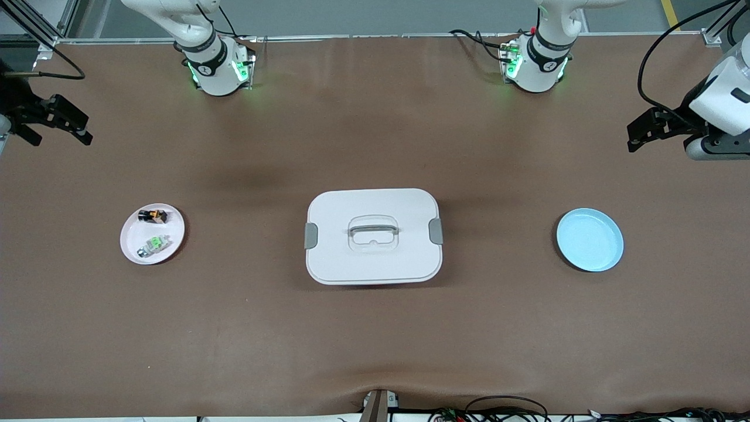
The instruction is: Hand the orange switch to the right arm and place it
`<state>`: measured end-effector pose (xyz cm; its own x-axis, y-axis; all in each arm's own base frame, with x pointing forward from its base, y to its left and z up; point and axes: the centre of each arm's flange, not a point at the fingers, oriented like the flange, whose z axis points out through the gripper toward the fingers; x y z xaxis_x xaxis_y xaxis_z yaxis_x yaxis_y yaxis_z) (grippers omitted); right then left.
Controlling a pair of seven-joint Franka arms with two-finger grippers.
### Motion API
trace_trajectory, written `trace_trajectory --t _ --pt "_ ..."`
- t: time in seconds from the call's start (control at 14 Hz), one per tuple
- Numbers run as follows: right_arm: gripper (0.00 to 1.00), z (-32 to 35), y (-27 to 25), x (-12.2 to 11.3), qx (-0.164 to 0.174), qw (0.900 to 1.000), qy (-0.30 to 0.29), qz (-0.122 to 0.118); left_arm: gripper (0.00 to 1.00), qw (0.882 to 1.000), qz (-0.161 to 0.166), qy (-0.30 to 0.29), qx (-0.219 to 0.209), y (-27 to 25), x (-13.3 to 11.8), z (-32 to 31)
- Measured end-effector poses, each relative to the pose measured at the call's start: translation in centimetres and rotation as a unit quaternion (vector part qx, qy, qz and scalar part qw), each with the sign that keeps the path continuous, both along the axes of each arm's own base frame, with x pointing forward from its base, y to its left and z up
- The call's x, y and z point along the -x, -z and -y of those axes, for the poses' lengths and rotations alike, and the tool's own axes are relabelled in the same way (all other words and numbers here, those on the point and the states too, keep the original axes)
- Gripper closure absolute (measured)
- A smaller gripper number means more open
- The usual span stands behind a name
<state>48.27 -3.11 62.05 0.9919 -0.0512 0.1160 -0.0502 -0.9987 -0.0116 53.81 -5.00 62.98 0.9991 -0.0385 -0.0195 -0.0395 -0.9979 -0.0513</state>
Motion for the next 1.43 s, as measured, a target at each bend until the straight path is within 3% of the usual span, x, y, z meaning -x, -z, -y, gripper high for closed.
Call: trace_trajectory --t 0.5,0.86,1.43 --pt "0.0 -1.3 -2.0 0.0 -0.001 1.0 0.014 0.023 0.0 1.0 0.002 -0.005 0.0 -0.2 0.0 -0.5" --pt "0.0 -1.1 -2.6 -1.0 0.0 1.0 0.003 -0.011 0.0 1.0 0.004 -0.005 0.001 -0.4 -0.2 -0.6" --pt "0.0 -0.8 -2.2 -1.2 0.0 1.0 -0.013 -0.025 0.0 1.0 0.002 -0.006 0.001 -0.4 -0.7 -0.7"
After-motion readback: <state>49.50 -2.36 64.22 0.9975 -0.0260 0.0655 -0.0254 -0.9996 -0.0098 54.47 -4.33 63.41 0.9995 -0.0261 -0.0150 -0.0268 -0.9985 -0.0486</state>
